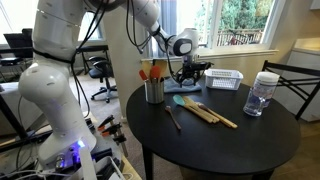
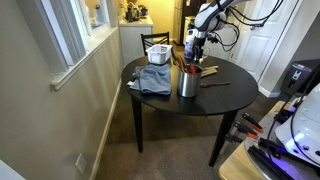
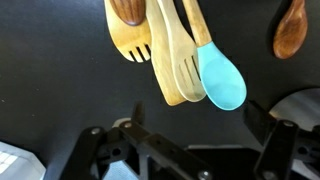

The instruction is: Put the blue ladle inside the silver tin

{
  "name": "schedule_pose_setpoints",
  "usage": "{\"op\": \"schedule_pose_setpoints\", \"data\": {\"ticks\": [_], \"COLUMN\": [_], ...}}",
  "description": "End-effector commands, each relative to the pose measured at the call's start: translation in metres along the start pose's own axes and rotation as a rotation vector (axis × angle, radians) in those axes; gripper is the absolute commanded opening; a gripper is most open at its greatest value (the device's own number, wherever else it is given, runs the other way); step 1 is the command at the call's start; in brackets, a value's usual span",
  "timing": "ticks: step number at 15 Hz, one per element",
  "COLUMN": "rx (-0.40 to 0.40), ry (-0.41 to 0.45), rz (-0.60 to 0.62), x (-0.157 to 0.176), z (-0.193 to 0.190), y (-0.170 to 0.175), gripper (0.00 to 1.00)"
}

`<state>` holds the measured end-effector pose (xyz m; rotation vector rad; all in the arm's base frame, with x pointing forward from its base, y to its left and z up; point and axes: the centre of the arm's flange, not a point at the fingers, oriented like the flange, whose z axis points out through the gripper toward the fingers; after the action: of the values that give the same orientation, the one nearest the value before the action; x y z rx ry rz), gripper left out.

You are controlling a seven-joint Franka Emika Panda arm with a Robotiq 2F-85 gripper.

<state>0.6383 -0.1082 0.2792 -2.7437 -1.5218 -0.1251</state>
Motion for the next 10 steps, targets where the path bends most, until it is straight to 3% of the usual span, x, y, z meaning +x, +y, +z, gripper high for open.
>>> {"op": "schedule_pose_setpoints", "data": {"ticks": [1,6,9,10], "rx": [0.084,0.129,0.12,0.122], "ry": [0.029,-0.047,-0.141,-0.099], "rz": [-0.121,-0.308,-0.442,-0.354], "x": [-0.011,-0.029,-0.05,-0.035], "z": [0.006,0.013,0.007,0.019], "y": [-0.015,-0.023,-0.011,-0.009], "gripper": [1.0,1.0,1.0,1.0]}}
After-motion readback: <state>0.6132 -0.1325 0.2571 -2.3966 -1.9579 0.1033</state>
